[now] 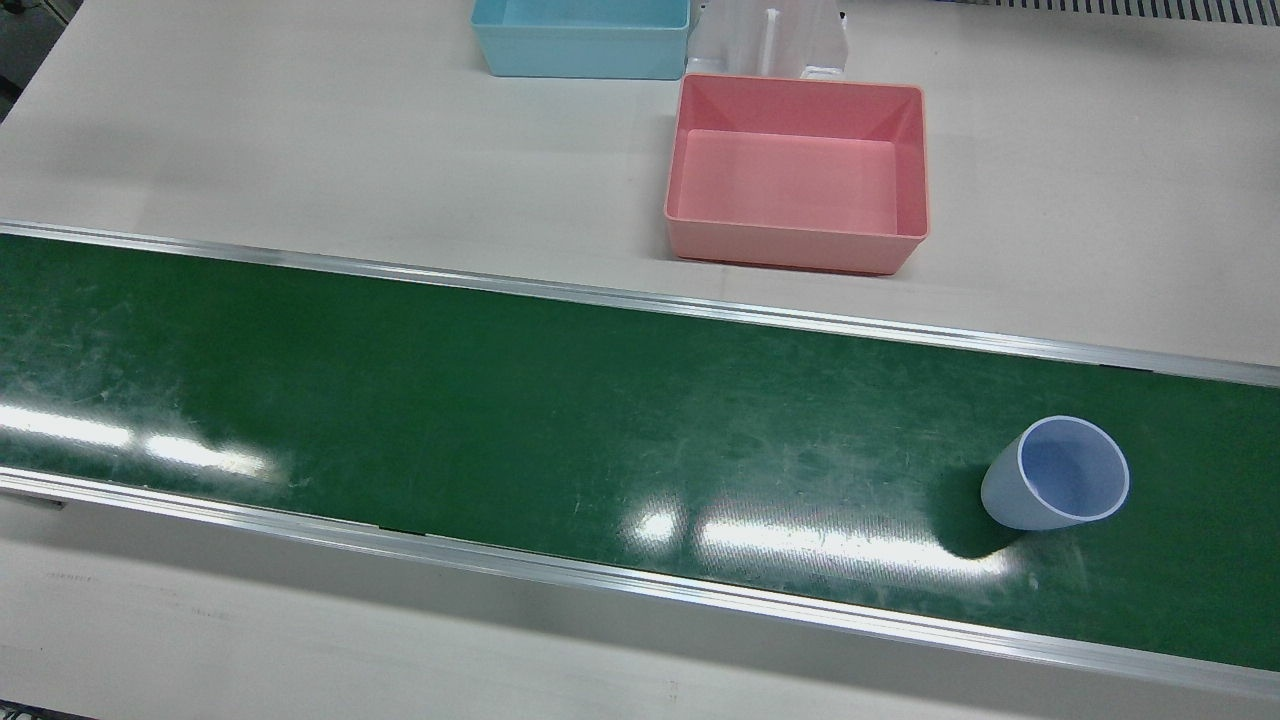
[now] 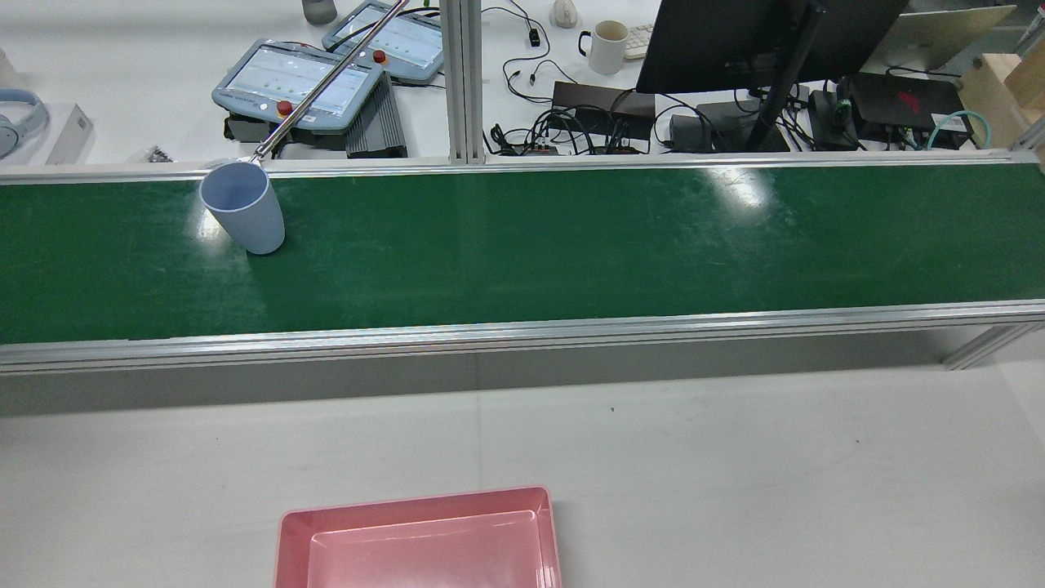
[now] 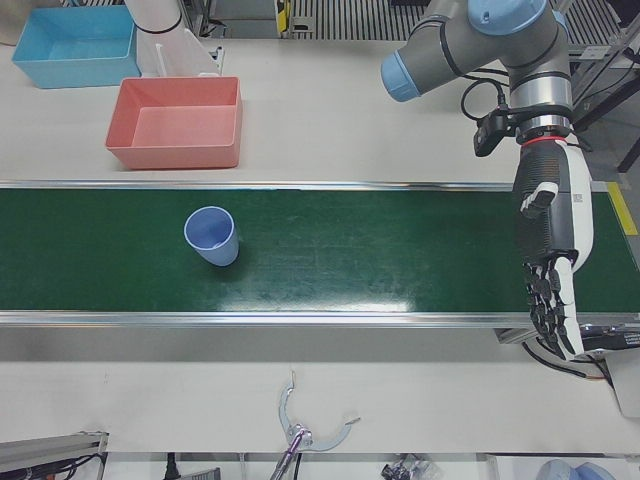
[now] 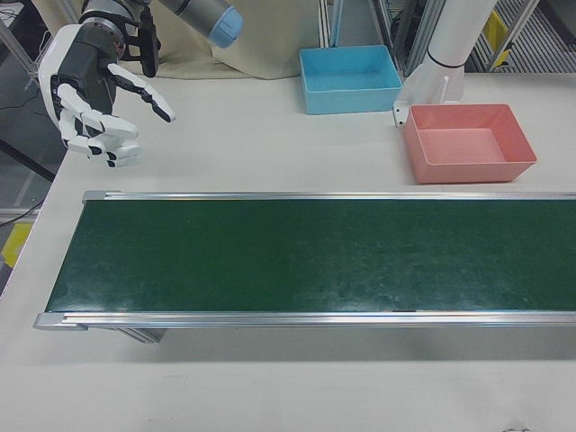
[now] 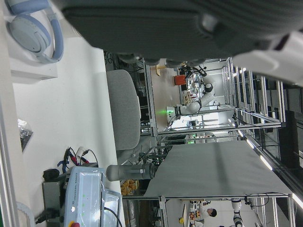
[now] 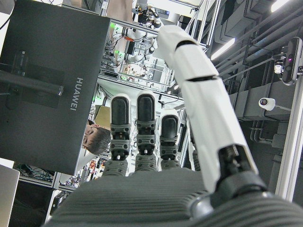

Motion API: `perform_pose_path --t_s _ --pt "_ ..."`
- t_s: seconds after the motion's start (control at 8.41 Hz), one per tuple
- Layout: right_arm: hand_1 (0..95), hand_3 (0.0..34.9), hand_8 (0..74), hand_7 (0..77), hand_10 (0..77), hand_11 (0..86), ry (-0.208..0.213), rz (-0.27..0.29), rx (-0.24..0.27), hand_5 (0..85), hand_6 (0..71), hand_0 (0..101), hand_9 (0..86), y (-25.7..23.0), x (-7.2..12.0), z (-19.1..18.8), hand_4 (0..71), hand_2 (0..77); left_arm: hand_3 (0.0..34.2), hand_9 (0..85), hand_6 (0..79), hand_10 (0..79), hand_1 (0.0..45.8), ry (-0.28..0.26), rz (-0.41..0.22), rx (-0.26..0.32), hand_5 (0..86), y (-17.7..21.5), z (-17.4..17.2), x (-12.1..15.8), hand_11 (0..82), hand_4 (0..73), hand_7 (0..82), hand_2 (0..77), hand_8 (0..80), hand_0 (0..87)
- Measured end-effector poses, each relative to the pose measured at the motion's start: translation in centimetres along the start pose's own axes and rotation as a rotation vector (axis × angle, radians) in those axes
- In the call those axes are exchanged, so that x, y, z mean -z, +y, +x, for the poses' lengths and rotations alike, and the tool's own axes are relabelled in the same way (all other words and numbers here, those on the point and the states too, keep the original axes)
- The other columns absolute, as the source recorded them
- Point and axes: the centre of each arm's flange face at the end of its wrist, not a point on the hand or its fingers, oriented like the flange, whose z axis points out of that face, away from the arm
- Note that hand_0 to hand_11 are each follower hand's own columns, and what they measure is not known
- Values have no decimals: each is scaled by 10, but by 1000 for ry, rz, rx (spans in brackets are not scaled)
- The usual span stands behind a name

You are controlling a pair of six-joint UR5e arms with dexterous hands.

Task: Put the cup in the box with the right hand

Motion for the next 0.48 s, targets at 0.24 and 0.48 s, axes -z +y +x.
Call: perform_pose_path --t_s 0.24,0.48 --pt "365 0 360 638 284 442 0 0 1 191 180 799 458 0 0 0 142 164 0 5 0 0 5 0 0 0 0 0 0 0 0 0 0 5 0 0" --pt "360 0 360 638 273 442 0 0 0 196 180 797 458 0 0 0 142 164 0 5 0 0 5 0 0 0 0 0 0 0 0 0 0 5 0 0"
